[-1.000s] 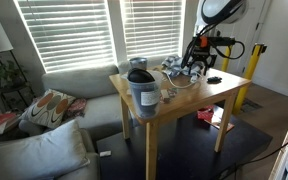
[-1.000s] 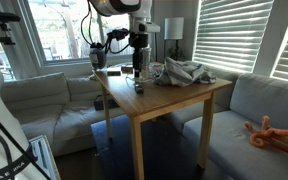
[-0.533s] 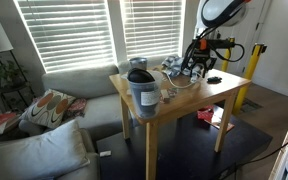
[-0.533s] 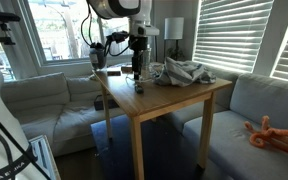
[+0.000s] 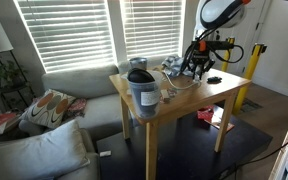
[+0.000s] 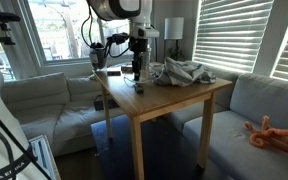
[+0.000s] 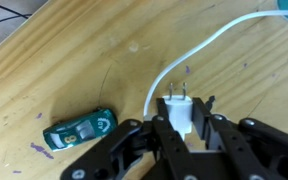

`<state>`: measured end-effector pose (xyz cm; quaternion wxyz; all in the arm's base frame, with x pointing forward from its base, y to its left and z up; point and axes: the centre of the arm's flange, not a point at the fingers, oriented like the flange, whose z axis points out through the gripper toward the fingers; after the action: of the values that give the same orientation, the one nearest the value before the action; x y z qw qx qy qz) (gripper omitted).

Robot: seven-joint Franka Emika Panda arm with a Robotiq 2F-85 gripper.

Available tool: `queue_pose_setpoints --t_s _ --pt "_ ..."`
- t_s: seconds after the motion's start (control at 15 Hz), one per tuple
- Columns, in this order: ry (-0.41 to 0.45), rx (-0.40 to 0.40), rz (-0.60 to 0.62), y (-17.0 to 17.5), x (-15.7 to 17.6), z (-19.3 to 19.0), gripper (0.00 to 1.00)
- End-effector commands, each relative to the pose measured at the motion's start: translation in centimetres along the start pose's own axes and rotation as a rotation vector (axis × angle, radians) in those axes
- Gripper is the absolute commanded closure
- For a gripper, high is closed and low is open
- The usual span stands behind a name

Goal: Put the charger in the metal cup

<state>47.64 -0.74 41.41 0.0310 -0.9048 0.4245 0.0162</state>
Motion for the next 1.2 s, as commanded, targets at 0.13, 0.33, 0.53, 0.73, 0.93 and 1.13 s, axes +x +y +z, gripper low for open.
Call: queue_pose_setpoints --t_s 0.13,0.33,0.53,0.73,0.93,1.13 --pt "0.006 0.002 -0.001 -0.5 -0.3 0.7 0.86" --pt "0.051 0.009 -0.083 -1.7 -1.3 -1.6 0.93" --pt "0.159 0.020 -0.213 -4.3 -3.1 -5.9 0.93" --pt "0.274 0.034 -0.338 -7.3 -4.9 -10.5 0.93" --pt "0.379 0.081 -0.474 -9.3 -5.8 -14.1 0.93" --pt "0.356 0.078 -0.447 -8.8 -6.3 -13.7 0.70"
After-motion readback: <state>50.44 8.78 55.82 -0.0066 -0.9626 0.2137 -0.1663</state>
